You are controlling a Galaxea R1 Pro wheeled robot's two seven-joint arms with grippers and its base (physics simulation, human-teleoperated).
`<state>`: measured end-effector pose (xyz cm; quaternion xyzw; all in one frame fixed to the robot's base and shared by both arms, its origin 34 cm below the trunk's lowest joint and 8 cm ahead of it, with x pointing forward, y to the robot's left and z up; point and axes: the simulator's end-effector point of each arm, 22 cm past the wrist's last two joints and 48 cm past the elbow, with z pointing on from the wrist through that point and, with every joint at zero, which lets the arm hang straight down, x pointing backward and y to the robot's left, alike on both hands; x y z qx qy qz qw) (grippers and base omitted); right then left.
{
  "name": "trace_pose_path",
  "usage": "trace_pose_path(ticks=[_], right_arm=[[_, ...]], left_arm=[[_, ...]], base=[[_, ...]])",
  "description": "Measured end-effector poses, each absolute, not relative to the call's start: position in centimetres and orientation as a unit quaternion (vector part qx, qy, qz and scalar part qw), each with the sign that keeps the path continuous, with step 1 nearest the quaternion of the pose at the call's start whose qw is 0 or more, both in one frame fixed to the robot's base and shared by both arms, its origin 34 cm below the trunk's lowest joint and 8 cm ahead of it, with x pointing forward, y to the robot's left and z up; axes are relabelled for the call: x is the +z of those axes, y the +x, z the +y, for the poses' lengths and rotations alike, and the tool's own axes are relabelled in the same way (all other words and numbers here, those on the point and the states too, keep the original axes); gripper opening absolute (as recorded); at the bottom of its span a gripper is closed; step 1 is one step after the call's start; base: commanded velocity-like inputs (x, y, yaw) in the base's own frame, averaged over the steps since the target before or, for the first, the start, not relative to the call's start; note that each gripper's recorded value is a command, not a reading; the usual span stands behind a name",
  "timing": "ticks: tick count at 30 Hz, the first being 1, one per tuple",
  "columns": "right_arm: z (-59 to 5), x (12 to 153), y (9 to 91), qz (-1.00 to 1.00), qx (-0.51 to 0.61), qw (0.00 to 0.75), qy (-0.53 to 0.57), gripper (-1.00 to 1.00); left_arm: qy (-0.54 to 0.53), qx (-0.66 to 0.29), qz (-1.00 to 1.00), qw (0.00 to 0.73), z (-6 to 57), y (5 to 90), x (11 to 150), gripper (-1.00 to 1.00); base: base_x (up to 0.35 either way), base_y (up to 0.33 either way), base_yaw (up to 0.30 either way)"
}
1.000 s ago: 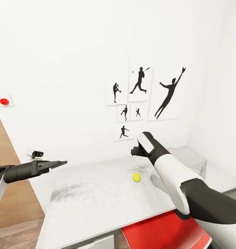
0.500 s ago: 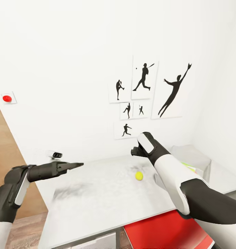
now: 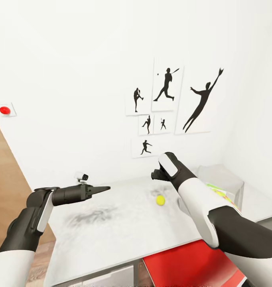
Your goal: Put all the toys in the child's room - the three board games (two on the bed and one on the table), the two jigsaw puzzles on the table, and the tennis ball on the table - inside the toy box on the table in the child's room.
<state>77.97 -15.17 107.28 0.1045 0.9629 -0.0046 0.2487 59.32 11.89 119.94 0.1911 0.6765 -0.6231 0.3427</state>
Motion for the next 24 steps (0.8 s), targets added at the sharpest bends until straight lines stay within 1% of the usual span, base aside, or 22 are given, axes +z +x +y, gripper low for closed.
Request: trace_pose_path(ticks=[4, 9, 24], right_arm=[[-15.2, 106.7, 78.0, 0.964, -0.005, 0.244, 0.105, 1.0], [-15.3, 106.1, 78.0, 0.965, -0.006, 0.239, 0.106, 1.0], [-15.3, 104.3, 78.1, 0.968, -0.009, 0.226, 0.104, 1.0]], left_arm=[[0.192, -0.625, 0.674, 0.345, 11.7, 59.7, 120.2, 1.0], [0.242, -0.622, 0.638, 0.385, 9.9, 63.2, 127.9, 1.0], [0.242, -0.628, 0.637, 0.376, 9.2, 65.6, 128.8, 1.0]], base=[[0.0, 0.0, 0.0], [0.0, 0.0, 0.0], [0.0, 0.0, 0.0]])
